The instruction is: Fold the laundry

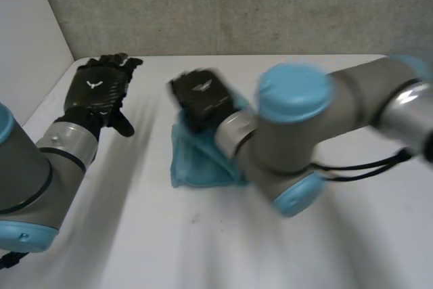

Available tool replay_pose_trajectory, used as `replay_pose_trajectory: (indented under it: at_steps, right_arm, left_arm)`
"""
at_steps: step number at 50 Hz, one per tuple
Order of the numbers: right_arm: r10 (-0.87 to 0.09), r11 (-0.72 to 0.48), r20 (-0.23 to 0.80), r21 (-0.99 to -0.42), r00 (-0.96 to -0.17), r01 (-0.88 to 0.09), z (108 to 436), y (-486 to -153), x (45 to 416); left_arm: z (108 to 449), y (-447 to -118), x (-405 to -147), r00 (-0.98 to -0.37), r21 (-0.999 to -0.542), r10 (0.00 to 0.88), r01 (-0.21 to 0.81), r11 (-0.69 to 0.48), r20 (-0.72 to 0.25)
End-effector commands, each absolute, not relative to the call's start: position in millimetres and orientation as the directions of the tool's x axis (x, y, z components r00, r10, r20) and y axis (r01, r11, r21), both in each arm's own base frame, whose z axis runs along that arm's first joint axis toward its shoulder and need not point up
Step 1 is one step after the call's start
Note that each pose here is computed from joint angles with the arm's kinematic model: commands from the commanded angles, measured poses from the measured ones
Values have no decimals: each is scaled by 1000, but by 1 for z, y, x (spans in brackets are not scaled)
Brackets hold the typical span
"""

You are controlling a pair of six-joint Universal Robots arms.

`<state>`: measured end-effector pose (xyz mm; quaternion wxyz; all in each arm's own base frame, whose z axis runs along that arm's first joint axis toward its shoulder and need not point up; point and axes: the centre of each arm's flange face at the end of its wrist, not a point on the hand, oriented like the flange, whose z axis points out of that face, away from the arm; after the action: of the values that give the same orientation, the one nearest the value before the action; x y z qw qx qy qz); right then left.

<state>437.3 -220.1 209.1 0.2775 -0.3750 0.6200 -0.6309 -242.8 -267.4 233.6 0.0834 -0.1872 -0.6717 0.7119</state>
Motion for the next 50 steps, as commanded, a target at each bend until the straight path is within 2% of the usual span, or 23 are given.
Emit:
replay_pose_trajectory:
  at_steps: [1,4,6,7,8,9,10,15,17,19,27,33,39,40,41,42,43,44,46,47,48,49,50]
  right_arm:
    - [-849,-70,201,-959,-488,-273,154,-193,459]
    - [-830,-84,235,-950,-507,-302,159,-195,456]
    - [-768,-94,263,-948,-584,-304,180,-204,448]
    - [-768,-94,263,-948,-584,-304,180,-204,448]
    - [-737,-95,262,-953,-623,-289,194,-208,442]
    - [-618,8,125,-986,-776,-165,236,-249,392]
    - [-611,33,93,-989,-786,-143,237,-255,387]
    - [-637,117,20,-986,-771,-122,225,-263,381]
    - [-641,161,2,-977,-767,-137,210,-268,379]
    - [-638,236,-25,-958,-770,-165,182,-277,376]
    - [-616,334,-39,-917,-787,-216,139,-287,369]
    - [-609,336,-38,-917,-792,-214,142,-292,367]
    - [-608,299,-31,-935,-793,-192,162,-295,366]
    - [-606,268,-33,-949,-794,-165,181,-295,365]
    - [-606,221,-28,-966,-795,-135,206,-294,364]
    - [-606,221,-28,-966,-795,-135,206,-294,364]
    - [-600,172,-18,-979,-800,-106,233,-292,360]
    - [-600,171,-18,-979,-800,-106,233,-292,360]
    - [-590,87,-11,-995,-807,-50,278,-284,350]
    - [-590,87,-11,-995,-807,-50,278,-284,350]
    - [-577,52,-4,-998,-817,-31,296,-281,342]
    - [-551,14,5,-1000,-835,-16,313,-280,330]
    - [-551,14,6,-1000,-835,-16,313,-280,330]
  left_arm:
    - [237,-271,-241,-922,-990,362,111,-83,-134]
    - [237,-272,-241,-922,-991,365,105,-82,-128]
    - [234,-273,-247,-917,-993,382,93,-74,-115]
    - [234,-273,-247,-917,-993,382,93,-74,-114]
    - [231,-276,-252,-913,-994,393,90,-68,-110]
    - [216,-272,-297,-862,-996,499,83,-30,-87]
    - [212,-270,-303,-854,-997,515,80,-2,-69]
    - [187,-265,-317,-838,-987,546,99,130,-12]
    - [179,-265,-317,-842,-978,540,114,173,-3]
    - [166,-266,-313,-863,-961,505,146,235,-8]
    - [155,-266,-303,-899,-945,436,177,275,-42]
    - [151,-261,-300,-898,-931,436,200,305,-50]
    - [174,-261,-302,-897,-944,440,179,276,-41]
    - [189,-261,-303,-896,-957,442,156,244,-33]
    - [189,-261,-303,-896,-957,442,155,244,-33]
    - [205,-260,-304,-897,-968,442,133,211,-26]
    - [222,-260,-305,-897,-979,441,105,172,-19]
    - [222,-260,-305,-897,-980,441,105,172,-19]
    - [265,-257,-300,-901,-996,435,43,78,-4]
    - [265,-257,-300,-901,-996,434,42,78,-4]
    - [285,-255,-296,-904,-999,428,15,34,1]
    - [285,-255,-296,-904,-999,427,15,34,1]
    - [303,-252,-292,-906,-1000,423,-7,-3,5]
